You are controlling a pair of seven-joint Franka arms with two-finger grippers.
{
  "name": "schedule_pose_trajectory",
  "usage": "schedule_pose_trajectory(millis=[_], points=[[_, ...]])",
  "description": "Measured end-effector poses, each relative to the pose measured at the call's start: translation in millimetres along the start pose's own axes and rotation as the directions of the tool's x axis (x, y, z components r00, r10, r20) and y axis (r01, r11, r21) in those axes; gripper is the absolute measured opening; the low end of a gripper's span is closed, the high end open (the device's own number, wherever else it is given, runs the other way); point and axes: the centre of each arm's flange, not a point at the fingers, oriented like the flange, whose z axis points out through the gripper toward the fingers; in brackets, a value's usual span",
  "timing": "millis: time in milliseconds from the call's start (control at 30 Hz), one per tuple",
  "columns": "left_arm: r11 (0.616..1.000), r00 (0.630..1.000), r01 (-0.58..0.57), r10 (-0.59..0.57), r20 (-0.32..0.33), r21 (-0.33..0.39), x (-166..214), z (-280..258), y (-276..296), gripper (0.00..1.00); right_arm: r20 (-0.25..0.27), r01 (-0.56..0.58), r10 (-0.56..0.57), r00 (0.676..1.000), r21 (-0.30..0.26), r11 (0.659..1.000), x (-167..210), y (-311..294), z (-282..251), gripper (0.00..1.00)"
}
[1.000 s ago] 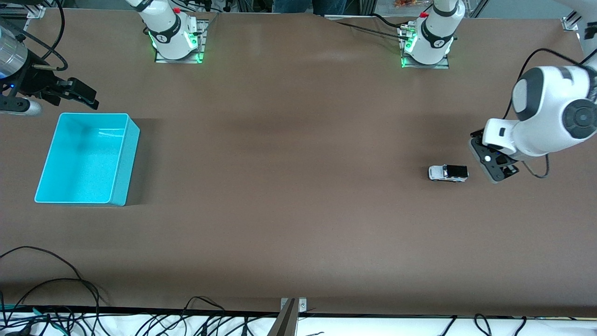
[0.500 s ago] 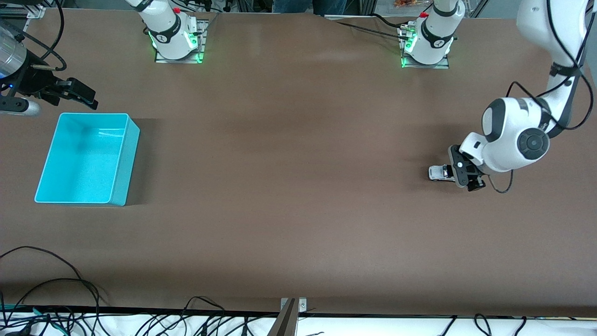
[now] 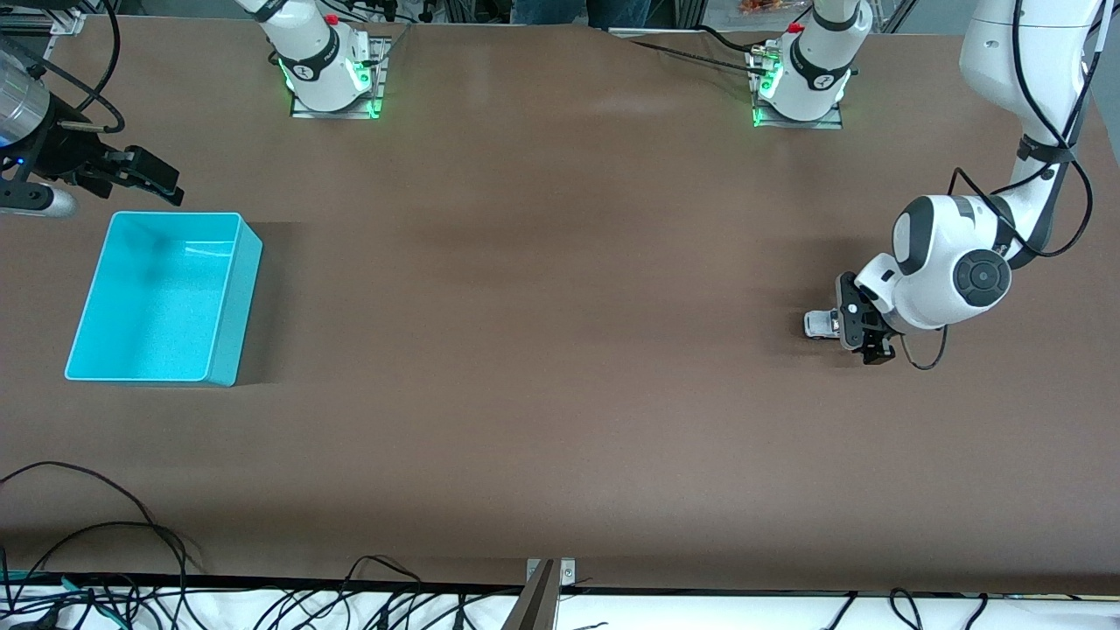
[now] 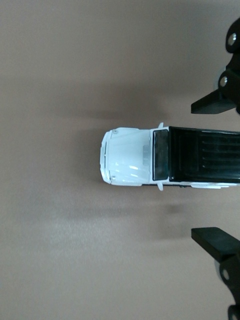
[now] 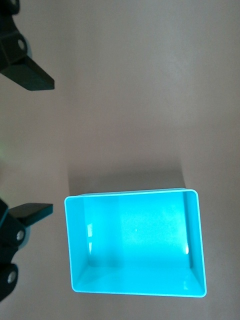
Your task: Wind and store white jeep toy
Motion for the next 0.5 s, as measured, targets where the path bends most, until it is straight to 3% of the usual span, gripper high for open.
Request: schedule_pose_trajectory(millis=[333, 500], points=[[1.0, 1.0, -0.022, 0.022, -0.002, -0.01, 1, 14, 7, 0.97, 0.0, 0.0, 0.0, 1.0, 0.0, 1.0, 0, 0, 0, 1.0], [0.999, 0.999, -0.036, 0.036, -0.002, -0.011, 1, 15, 8, 0.76, 0.0, 0.0, 0.0, 1.0, 0.0, 1.0, 0, 0, 0, 1.0]])
